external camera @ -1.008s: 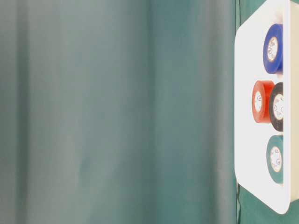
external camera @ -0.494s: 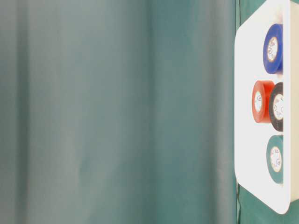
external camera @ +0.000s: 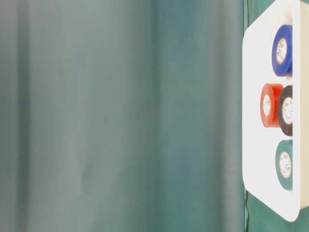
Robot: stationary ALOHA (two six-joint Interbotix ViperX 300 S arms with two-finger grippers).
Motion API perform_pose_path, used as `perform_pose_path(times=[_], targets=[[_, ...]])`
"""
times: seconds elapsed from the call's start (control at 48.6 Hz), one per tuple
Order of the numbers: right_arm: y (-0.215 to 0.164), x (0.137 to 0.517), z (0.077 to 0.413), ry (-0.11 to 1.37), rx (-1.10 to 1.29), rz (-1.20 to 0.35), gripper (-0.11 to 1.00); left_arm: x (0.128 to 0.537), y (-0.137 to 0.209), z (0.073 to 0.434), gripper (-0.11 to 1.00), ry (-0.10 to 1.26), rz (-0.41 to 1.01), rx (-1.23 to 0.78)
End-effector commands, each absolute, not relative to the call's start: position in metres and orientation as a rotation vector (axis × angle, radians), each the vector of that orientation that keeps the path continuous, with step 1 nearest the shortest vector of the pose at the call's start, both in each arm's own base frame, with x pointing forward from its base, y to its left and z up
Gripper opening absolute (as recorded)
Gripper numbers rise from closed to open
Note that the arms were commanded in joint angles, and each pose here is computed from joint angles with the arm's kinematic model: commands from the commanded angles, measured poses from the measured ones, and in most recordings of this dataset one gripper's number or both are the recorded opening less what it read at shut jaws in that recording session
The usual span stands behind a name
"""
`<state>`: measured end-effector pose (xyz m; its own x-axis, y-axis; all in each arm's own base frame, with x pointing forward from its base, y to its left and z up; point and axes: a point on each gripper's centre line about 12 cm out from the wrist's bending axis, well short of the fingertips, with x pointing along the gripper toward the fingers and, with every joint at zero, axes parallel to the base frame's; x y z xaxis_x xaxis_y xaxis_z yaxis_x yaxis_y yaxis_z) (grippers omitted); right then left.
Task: Put the tape into the white case with the left arm.
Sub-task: 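Move the left gripper toward the yellow tape roll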
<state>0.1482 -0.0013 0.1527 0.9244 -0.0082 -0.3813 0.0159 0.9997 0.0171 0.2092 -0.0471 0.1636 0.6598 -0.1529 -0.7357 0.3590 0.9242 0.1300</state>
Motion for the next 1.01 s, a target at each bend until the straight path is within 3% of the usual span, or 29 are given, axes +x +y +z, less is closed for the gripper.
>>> perform_pose_path(times=[0.0,0.412,0.988], targets=[[-0.001,0.151,0.157,0.376,0.022,-0.012,-0.09,0.22,-0.05,0.169,0.94,0.778,-0.297,0.282],[-0.001,0.151,0.157,0.376,0.022,-0.012,-0.09,0.275,-0.07,0.162,0.94,0.821,-0.348,0.347],[-0.001,0.151,0.157,0.377,0.022,-0.013,-0.09,0.361,-0.121,0.176,0.94,0.768,-0.41,0.364]])
